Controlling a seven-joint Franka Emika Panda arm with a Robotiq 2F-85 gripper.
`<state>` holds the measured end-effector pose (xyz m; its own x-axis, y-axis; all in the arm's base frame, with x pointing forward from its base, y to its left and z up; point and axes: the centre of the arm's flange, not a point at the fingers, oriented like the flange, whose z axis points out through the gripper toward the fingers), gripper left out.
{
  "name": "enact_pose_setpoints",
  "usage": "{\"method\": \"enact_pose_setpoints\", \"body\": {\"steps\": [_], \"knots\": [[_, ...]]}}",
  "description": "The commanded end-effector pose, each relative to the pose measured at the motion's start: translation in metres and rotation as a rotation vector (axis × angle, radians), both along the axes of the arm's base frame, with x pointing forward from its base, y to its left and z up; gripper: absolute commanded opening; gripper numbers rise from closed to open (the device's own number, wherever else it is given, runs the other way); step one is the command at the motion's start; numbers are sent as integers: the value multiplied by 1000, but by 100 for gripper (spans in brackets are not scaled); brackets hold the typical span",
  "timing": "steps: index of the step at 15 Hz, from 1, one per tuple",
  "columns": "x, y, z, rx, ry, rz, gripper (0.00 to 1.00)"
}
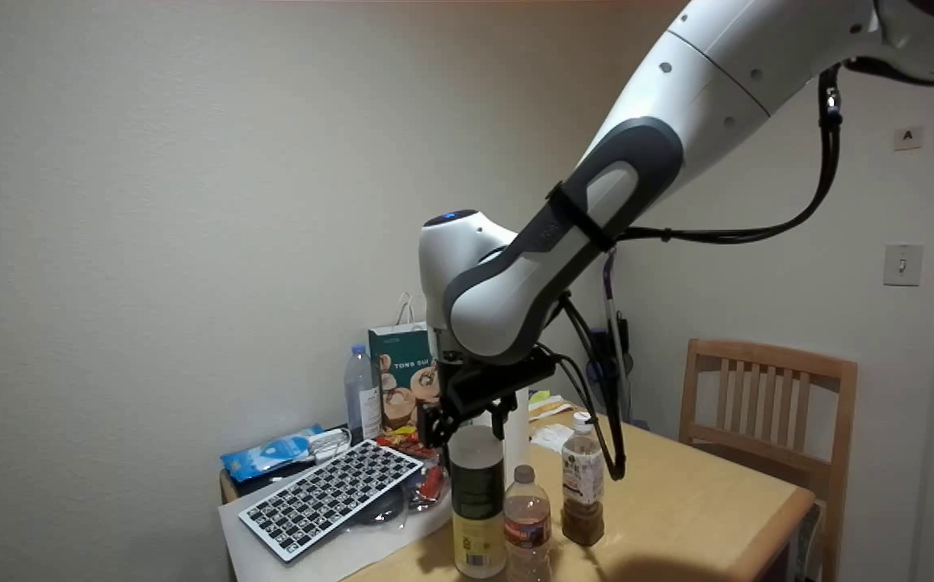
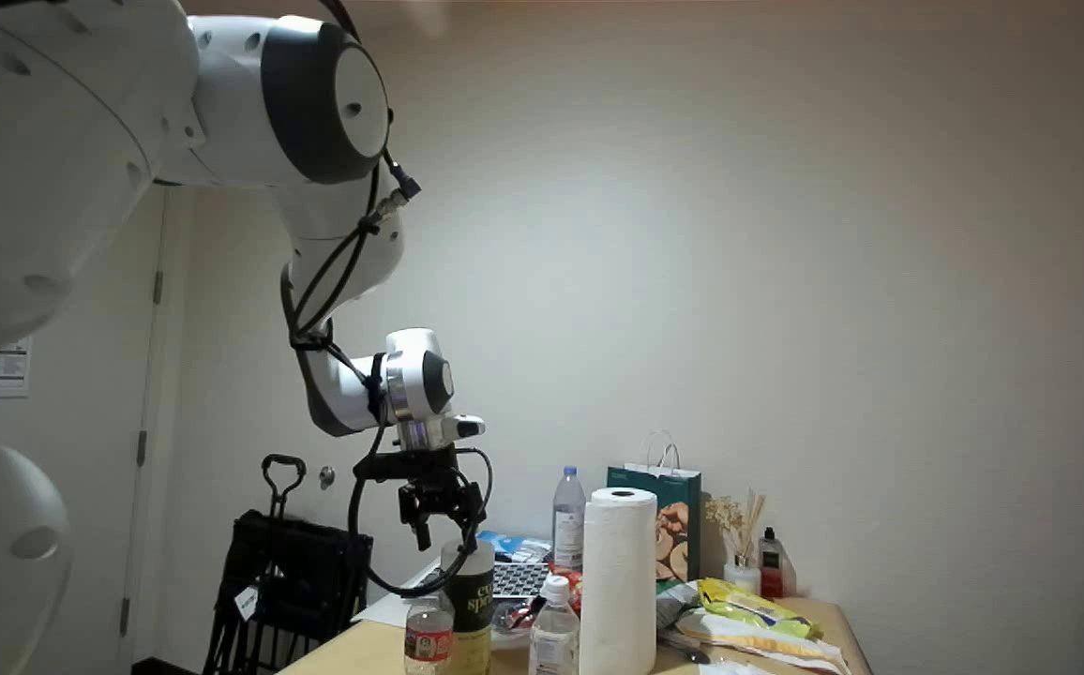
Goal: Move the yellow and brown bottle to the right and then move the water bottle backward
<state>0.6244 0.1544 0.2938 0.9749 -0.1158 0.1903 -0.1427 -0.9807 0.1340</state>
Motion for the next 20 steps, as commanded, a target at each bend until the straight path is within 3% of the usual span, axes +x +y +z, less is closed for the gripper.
{"method": "enact_pose_setpoints", "body": {"steps": [1,3,6,11,13,17,18,20], "knots": [[31,7,2,17,-9,28,100],[34,10,11,-28,-12,25,100],[28,9,9,-9,-25,9,100],[13,-3,3,-75,63,-56,100],[9,-12,-5,-72,79,-69,100],[19,-17,-24,15,27,-35,100],[20,-11,-14,-35,37,-49,100],[21,-12,-18,-33,37,-51,100]]}}
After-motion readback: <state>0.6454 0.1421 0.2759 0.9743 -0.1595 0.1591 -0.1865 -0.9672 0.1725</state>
